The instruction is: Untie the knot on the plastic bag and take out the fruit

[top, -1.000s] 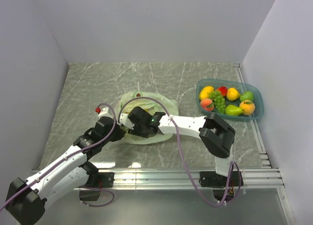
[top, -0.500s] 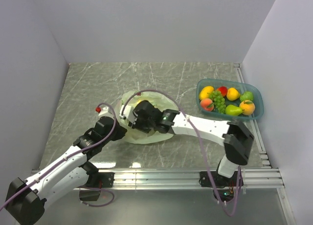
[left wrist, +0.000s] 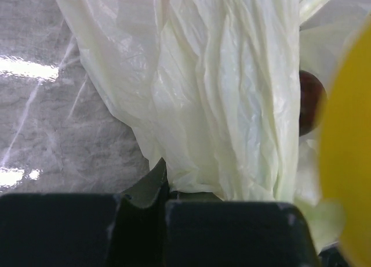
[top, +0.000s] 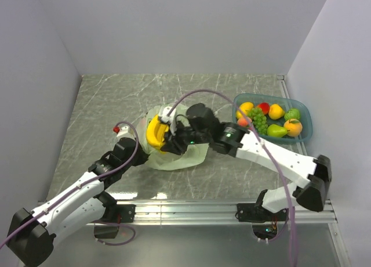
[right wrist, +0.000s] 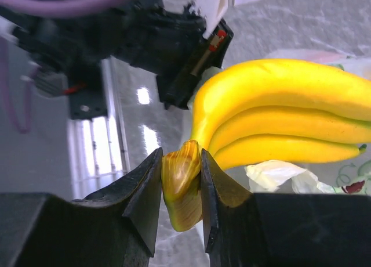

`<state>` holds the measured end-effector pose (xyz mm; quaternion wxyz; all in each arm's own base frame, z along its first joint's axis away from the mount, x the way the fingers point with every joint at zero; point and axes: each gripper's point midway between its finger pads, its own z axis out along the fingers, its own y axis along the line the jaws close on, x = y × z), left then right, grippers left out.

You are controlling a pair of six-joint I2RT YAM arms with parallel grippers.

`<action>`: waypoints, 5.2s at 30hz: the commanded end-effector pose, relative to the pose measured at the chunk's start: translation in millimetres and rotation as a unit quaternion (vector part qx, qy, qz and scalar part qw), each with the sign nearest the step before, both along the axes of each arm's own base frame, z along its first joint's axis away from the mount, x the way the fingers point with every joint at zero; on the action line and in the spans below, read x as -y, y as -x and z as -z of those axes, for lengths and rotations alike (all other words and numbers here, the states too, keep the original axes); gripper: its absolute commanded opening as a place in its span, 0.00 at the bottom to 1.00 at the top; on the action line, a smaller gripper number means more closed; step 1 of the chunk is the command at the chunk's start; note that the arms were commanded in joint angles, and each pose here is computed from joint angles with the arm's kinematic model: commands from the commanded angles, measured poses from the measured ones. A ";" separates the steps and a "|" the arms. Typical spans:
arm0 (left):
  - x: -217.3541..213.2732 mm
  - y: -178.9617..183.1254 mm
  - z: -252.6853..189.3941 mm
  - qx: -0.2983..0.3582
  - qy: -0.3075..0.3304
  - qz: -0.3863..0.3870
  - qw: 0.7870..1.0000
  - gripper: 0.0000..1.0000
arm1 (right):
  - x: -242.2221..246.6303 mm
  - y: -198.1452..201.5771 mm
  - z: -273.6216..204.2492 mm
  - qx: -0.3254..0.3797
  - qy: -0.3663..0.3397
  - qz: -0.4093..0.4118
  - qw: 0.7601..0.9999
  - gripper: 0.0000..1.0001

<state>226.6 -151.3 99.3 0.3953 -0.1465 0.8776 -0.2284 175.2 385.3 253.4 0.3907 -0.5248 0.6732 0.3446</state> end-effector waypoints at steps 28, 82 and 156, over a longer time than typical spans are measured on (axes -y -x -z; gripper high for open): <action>7.4 -3.7 -32.1 0.049 0.031 0.015 0.998 0.01 | 393.0 -181.4 -58.4 0.048 -0.177 0.716 0.674 0.00; -1.9 0.9 -47.1 0.044 0.047 -0.018 0.998 0.01 | 13.8 -94.1 114.3 0.034 0.113 0.233 0.965 0.70; 33.5 -0.9 -12.9 0.015 0.041 0.075 0.996 0.01 | 109.9 -79.5 73.2 -0.055 0.027 0.360 0.931 0.76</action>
